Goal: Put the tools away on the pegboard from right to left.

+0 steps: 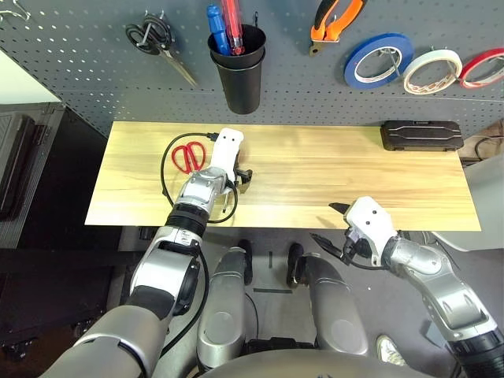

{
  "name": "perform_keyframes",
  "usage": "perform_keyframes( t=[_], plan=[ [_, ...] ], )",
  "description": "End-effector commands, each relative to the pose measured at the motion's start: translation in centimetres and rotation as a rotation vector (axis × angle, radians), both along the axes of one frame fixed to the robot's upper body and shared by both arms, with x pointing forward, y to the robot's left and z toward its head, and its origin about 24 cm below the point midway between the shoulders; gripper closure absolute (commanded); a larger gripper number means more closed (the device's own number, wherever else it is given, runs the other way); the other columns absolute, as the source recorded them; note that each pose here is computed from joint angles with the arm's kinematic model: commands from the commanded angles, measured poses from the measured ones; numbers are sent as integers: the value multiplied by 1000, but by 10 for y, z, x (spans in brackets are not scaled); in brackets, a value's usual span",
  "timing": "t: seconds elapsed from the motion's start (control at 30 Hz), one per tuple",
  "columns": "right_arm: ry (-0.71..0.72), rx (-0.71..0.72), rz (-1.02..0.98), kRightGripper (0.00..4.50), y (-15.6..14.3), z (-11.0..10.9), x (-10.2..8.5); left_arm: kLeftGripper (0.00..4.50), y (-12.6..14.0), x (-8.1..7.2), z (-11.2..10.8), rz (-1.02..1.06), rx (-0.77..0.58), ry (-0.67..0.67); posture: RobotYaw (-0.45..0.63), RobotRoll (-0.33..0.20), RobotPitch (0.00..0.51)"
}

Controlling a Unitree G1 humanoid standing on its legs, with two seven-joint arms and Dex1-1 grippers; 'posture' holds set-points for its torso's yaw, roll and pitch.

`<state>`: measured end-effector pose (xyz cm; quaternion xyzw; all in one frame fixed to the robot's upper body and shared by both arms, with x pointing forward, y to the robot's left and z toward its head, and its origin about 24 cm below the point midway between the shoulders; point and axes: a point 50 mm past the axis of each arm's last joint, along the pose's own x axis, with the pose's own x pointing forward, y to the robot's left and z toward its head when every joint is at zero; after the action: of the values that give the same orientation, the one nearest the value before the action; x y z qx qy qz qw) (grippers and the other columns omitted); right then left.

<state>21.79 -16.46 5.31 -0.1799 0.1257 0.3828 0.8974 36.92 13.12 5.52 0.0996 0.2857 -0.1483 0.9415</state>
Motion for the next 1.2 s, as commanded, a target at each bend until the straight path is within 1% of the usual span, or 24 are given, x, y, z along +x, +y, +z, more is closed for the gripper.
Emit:
perform_keyframes(
  t=[0.03, 0.1, 0.13, 0.23, 0.33, 0.4, 0.5, 0.73, 0.8, 0.87, 0.93, 1.03, 1.13, 1.2],
  plan=[
    [23, -5, 16, 0, 3, -4, -2, 2977, 3, -7, -16, 9, 16, 53, -5, 0, 402],
    [20, -5, 22, 0, 3, -4, 0, 3728, 5, -7, -14, 15, 15, 43, 10, 0, 396],
    [19, -5, 24, 0, 4, -4, 1, 3984, 6, -8, -13, 15, 16, 39, 17, 0, 392],
    [7, -4, 36, 0, 5, -3, 7, 3980, 8, -13, -7, -26, 25, 18, 37, 0, 380],
    [-11, -2, 38, 0, 5, -2, 16, 3980, 8, -27, 2, -106, 5, -11, 60, 0, 365],
    [-19, -1, 40, 0, 5, -2, 21, 3980, 10, -36, 9, -144, -9, -55, 84, 0, 350],
    [-39, 2, 50, 0, 6, -2, 28, 3980, 17, -52, 19, -203, -15, -107, 114, 0, 330],
    [-85, 19, 67, 0, 7, -2, 47, 3980, 32, -90, 49, -248, -191, -300, 204, 0, 282],
    [-96, 25, 71, 0, 7, -1, 52, 3980, 37, -97, 54, -225, -228, -325, 224, 0, 271],
    [-134, 43, 84, 0, 9, 3, 59, 3980, 46, -106, 63, -155, -243, -407, 243, 0, 259],
    [-169, 68, 94, 0, 12, 9, 66, 3980, 50, -112, 70, -124, -256, -462, 258, 0, 249],
    [-231, 138, 108, 0, 18, 24, 76, 3980, 53, -117, 93, -73, -326, -587, 281, 0, 234],
    [-285, 196, 120, 0, 20, 35, 80, 3980, 55, -119, 112, -18, -389, -702, 296, 0, 222],
    [-322, 233, 120, 0, 19, 41, 80, 3980, 56, -121, 122, 5, -406, -759, 303, 0, 218]
  ],
)
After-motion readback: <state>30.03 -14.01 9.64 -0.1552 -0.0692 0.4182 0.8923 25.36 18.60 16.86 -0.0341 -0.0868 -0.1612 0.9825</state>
